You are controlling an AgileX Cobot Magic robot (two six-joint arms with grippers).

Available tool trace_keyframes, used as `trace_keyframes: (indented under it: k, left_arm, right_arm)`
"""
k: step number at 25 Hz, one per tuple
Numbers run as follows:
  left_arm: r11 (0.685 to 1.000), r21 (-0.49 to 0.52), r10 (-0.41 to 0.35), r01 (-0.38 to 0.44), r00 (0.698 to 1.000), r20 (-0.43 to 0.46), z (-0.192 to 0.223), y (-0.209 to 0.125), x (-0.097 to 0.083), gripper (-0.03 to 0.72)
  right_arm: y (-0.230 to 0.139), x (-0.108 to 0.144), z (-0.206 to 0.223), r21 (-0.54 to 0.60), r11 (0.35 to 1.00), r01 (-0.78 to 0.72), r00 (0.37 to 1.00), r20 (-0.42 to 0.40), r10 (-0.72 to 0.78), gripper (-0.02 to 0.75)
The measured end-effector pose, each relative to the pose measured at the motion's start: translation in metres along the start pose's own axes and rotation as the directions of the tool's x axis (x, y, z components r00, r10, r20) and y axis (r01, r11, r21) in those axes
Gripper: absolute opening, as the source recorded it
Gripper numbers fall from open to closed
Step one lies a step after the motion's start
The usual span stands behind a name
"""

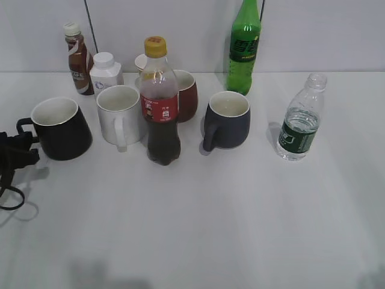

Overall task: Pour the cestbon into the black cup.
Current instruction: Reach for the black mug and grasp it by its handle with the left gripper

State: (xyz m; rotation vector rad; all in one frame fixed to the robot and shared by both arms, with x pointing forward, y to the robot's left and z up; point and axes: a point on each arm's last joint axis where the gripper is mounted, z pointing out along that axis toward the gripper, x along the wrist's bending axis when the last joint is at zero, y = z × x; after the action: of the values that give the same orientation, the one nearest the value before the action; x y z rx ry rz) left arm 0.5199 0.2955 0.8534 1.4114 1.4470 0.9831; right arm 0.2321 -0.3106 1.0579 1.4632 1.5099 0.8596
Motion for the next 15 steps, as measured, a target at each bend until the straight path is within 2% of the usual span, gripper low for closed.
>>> trace_keyframes:
  k: [10,12,15]
  left_arm:
    - [1.000,-0.018,0.000,0.000,1.000,0.001,0.024,-0.003,0.001,0.369]
    - [1.000,-0.021,0.004,-0.004,1.000,0.009,0.028,-0.004,0.000,0.335]
    - [0.999,-0.032,0.012,-0.012,1.000,0.028,0.031,-0.001,-0.002,0.208]
  right_arm:
    - [0.000,0.000,0.000,0.000,1.000,0.000,1.000,0.001,0.000,0.589]
    - [0.000,0.000,0.000,0.000,1.000,0.000,1.000,0.001,0.000,0.589]
    - [0.000,0.000,0.000,0.000,1.000,0.000,1.000,0.001,0.000,0.589]
